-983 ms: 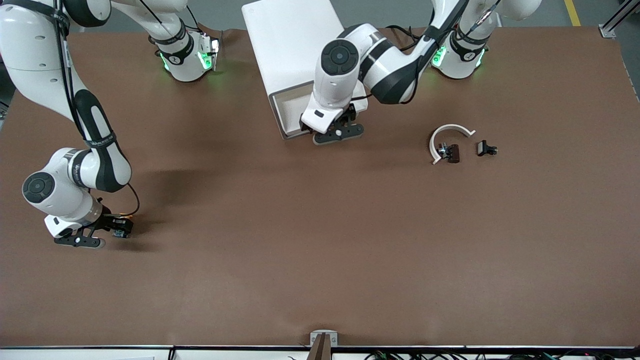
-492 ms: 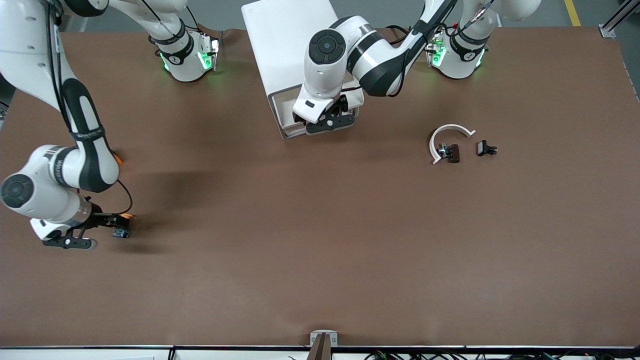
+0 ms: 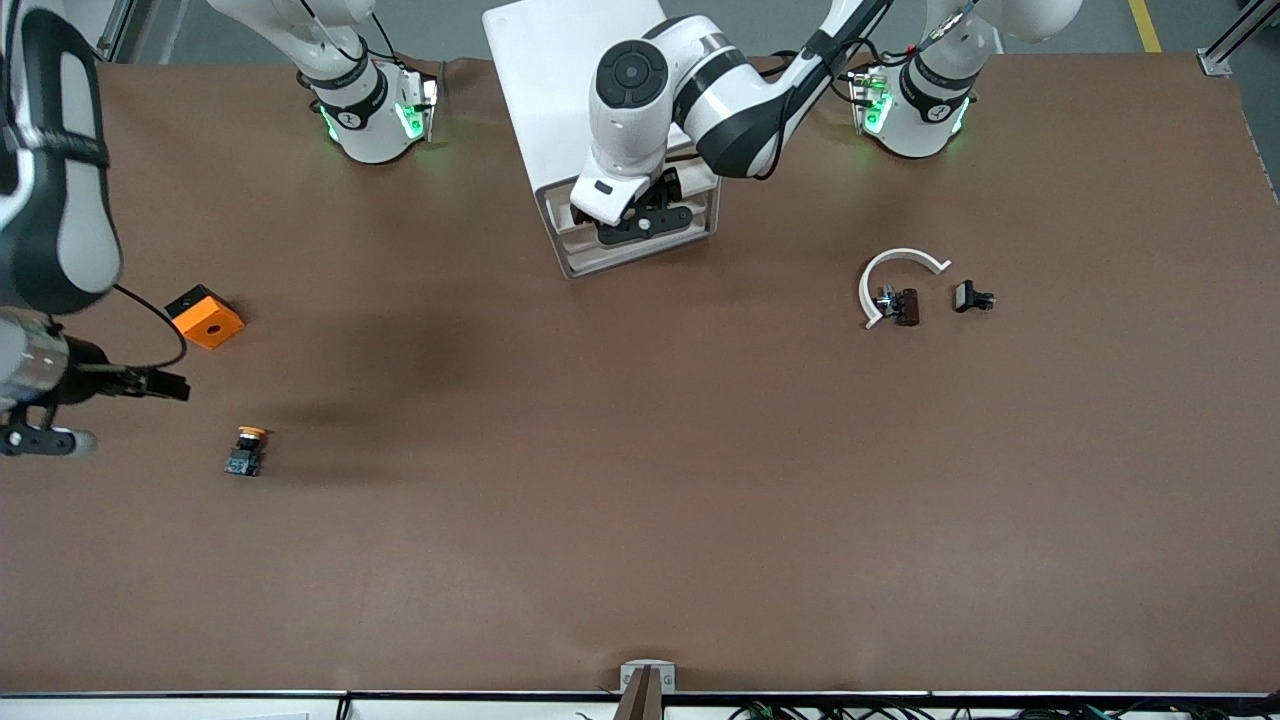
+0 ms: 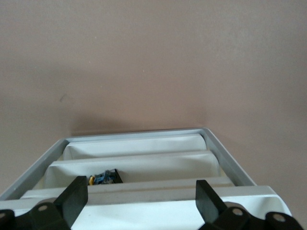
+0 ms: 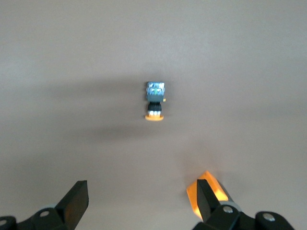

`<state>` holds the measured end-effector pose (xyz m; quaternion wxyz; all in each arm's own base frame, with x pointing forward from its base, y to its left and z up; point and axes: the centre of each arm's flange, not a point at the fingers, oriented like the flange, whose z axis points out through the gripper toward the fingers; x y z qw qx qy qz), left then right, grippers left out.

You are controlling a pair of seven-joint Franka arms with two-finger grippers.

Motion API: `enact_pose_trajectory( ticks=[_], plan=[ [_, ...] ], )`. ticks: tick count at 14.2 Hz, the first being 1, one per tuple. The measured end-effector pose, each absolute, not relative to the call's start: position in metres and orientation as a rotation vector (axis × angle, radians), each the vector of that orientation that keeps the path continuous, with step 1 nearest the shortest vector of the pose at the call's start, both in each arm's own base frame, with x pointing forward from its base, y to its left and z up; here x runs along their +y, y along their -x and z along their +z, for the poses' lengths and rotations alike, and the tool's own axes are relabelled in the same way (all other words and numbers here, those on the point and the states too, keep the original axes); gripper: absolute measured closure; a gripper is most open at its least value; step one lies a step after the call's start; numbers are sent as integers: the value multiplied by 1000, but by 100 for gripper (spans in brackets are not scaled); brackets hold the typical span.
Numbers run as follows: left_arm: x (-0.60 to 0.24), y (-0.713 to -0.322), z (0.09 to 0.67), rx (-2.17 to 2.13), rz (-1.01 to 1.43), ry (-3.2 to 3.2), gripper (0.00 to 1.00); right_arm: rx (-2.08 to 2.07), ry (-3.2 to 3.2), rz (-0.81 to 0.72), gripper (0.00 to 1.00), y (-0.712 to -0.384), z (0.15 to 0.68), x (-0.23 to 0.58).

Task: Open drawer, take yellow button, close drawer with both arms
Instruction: 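Push the drawer shut with the left gripper while the right gripper withdraws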

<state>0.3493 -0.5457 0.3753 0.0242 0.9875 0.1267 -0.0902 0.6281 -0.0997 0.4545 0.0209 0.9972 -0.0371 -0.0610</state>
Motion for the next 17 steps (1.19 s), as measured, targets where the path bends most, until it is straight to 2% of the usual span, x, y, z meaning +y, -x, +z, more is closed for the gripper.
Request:
enact_pose_trajectory(
  ticks=[6,10,14,17],
  plan=[
    [-555,-330,373,413,-395,-3015,0,-106,-3096,-172,0,-608,528,-90],
    [-554,-333,373,432,-426,-2998,0,-94,-3098,-165,0,-597,549,-83],
    [-552,-336,373,450,-445,-2984,0,-38,-3095,-116,0,-600,565,-61],
    [-547,-352,381,485,-440,-2946,0,-32,-3094,-121,0,-597,587,-56]
  ],
)
